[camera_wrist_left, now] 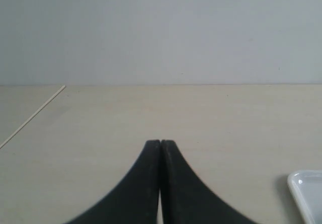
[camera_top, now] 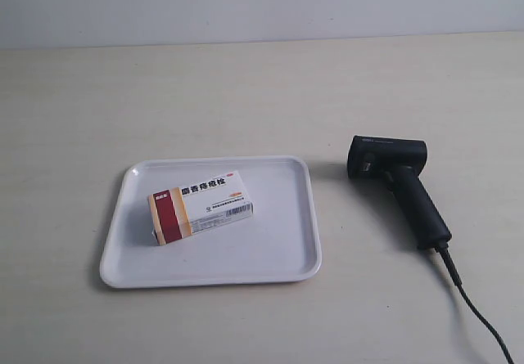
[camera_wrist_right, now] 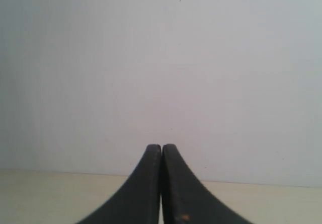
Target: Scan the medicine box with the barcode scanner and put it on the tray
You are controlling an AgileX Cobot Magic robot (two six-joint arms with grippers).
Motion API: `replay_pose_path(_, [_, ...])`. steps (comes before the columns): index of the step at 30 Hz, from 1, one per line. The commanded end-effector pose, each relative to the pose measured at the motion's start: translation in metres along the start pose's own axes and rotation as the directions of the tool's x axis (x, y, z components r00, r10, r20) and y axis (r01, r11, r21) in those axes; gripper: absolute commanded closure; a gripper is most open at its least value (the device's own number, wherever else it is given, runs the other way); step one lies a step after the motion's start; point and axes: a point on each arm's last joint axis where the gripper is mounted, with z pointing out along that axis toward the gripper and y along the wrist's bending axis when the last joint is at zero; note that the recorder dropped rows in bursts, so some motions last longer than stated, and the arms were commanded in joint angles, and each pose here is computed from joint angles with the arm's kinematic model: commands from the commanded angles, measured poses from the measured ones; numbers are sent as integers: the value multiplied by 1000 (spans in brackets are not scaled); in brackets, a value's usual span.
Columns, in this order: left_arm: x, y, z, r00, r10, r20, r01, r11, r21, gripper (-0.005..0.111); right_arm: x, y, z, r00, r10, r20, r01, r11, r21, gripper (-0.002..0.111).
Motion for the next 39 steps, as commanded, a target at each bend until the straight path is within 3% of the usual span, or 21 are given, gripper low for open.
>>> replay_pose_path(1, [0, 0, 0, 1000, -1, 6, 1, 1000, 0, 104, 0, 0, -1, 1000, -8, 8, 8, 1000, 4, 108])
replay_pose_path(8, [0, 0, 0, 1000, -1, 6, 1, 1000, 0, 104, 8, -2, 1, 999, -24, -23, 25, 1000, 12, 108])
replay_pose_path(13, [0, 0, 0, 1000, -1, 6, 1, 1000, 0, 104, 69, -10, 10, 984, -26, -178, 32, 999, 32, 108])
replay_pose_path(19, [0, 0, 0, 1000, -1, 6, 1, 1000, 0, 104, 104, -15, 12, 981, 51, -186, -43, 998, 46, 108])
replay_pose_path(32, [0, 0, 0, 1000, -1, 6, 1, 1000, 0, 104, 105, -16, 11, 983, 52, -176, -42, 997, 59, 108])
replay_pose_path(39, [0, 0, 0, 1000, -1, 6, 1, 1000, 0, 104, 99, -30, 4, 996, 44, -74, -19, 953, 304, 108])
